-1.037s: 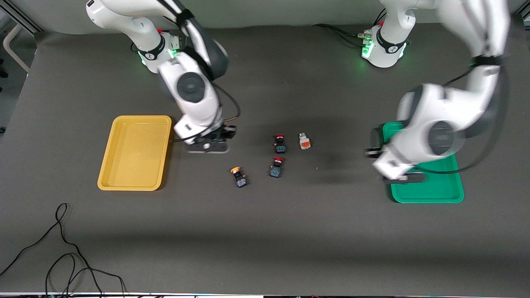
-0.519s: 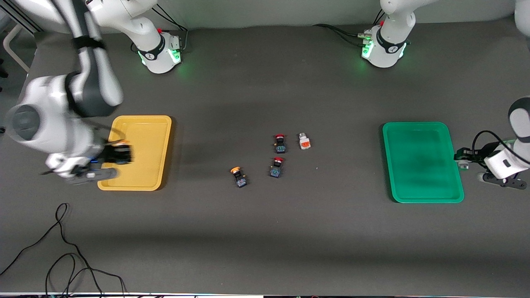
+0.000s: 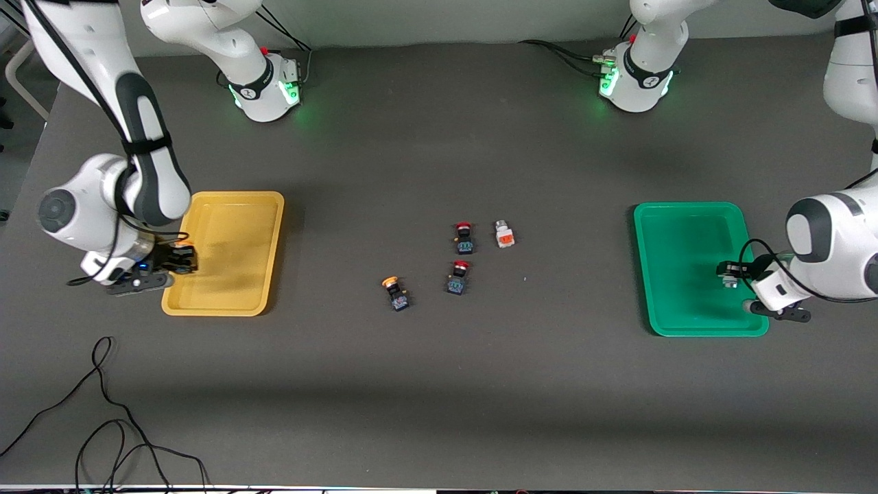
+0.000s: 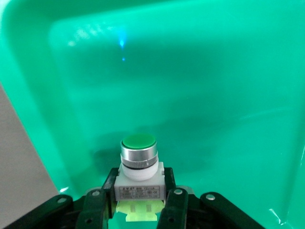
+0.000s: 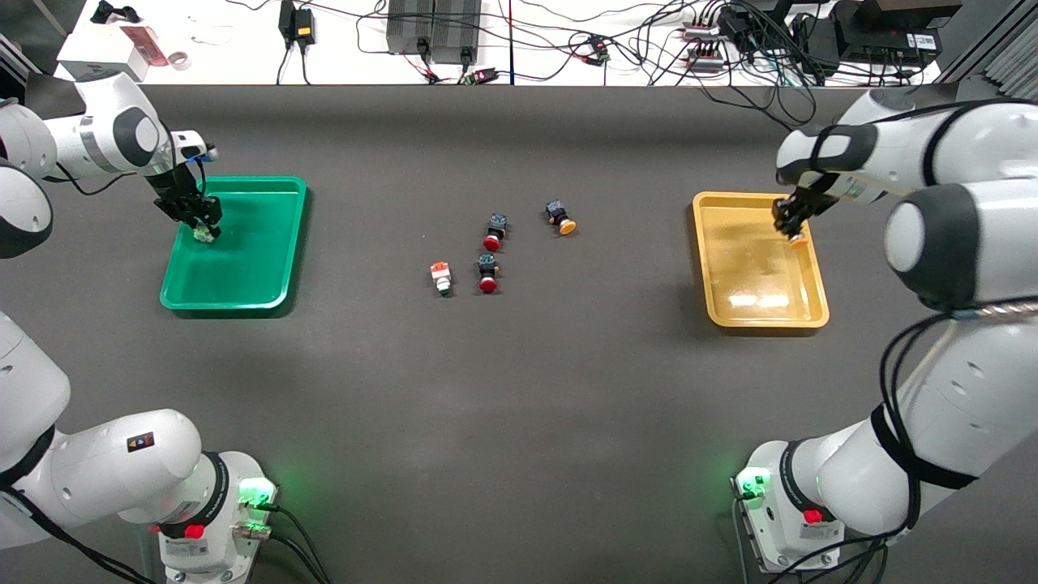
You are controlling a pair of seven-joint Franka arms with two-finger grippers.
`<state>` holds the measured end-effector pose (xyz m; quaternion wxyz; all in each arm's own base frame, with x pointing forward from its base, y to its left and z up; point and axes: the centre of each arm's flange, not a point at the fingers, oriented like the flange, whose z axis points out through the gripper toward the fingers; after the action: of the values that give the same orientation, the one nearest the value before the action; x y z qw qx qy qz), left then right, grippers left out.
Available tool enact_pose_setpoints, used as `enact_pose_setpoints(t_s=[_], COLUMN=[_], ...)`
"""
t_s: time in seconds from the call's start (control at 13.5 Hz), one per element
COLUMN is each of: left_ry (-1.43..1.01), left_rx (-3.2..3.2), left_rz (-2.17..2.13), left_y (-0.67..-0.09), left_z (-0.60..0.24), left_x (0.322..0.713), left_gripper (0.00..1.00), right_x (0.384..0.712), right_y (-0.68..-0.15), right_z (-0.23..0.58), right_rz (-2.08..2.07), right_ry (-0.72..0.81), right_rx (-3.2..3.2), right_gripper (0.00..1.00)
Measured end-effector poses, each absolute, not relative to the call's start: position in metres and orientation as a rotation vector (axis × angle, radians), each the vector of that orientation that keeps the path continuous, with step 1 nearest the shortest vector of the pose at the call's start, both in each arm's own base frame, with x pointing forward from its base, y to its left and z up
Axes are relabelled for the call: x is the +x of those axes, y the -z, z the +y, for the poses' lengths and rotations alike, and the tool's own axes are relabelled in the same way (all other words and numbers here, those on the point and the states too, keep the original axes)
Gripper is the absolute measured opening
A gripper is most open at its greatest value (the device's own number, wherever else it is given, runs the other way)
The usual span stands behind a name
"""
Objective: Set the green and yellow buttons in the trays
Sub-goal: 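Carry the green button to the green tray while the right gripper carries yellow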
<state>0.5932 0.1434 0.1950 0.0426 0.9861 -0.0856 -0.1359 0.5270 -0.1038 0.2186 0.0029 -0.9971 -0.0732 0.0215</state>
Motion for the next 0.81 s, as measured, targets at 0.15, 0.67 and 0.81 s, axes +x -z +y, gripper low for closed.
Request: enact_pose_setpoints(t_s=[0.15,0.67,0.81], left_ry=[0.412,0.525,0.538], left_rx=[3.031,3.093,3.084], left_rz=[-0.279,-0.154,-0.026], left_y=[-0.200,-0.384,-0.395], left_z=[0.142,-0.014,-0.109], left_x=[0.595,0.605,0.596], left_gripper=[0.48,1.00,1.00], right_x=[0.524,0.559,0.579], right_y=[-0.190,-0.213,-0.241], right_z=[-0.105,-0.094,-0.086], right_rz=[-0.217,-0.252,-0.284], right_ry=[-0.080,-0.010,-0.040], right_rx=[-3.098,-3.080,-3.078], right_gripper=[0.41,0.98,1.00])
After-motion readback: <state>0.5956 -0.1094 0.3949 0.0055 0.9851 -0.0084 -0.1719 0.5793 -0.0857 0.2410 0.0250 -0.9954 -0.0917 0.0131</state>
